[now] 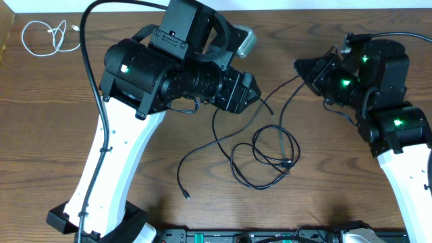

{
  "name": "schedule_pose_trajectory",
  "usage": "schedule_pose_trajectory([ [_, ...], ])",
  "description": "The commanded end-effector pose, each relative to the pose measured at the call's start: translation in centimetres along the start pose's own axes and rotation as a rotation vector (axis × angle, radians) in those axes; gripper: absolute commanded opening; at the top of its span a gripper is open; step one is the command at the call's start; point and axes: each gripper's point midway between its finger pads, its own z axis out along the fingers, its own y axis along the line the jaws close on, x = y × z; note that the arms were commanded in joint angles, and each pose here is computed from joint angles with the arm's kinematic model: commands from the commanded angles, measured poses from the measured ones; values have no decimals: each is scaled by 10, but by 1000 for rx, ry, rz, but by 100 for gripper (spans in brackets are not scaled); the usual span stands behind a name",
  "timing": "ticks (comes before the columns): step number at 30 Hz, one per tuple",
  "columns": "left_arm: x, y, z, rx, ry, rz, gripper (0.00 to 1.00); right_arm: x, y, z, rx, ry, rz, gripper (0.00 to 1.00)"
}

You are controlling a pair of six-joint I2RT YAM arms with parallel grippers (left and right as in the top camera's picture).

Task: Untangle cables

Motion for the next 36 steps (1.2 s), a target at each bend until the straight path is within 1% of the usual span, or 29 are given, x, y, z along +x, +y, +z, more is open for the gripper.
schedule_pose_trajectory([
  [1,-5,-13,-4,62,-27,87,66,-5,2,-2,-6,-24,157,1],
  [5,-14,-16,1,94,-45,100,66,2,8,0,-24,8,280,1],
  [10,-19,-16,10,120,-43,89,66,15,25,2,-82,63,253,2],
  [14,-21,-23,18,194,-25,82,66,18,30,3,-96,67,239,2],
  [16,-21,-21,23,193,-14,75,65,18,32,3,-103,68,236,1],
  [18,-20,-21,26,203,-1,66,61,19,33,3,-108,70,232,2],
  [24,-17,-23,34,219,22,63,60,23,40,4,-128,83,218,1],
  [25,-17,-25,35,222,24,68,57,25,42,3,-137,97,215,1],
  [29,-17,-29,40,230,34,80,57,34,46,2,-158,151,212,2],
  [35,-13,-31,50,238,62,79,47,33,47,2,-159,149,210,1],
  [36,-13,-31,50,238,64,78,42,33,47,2,-159,149,210,1],
])
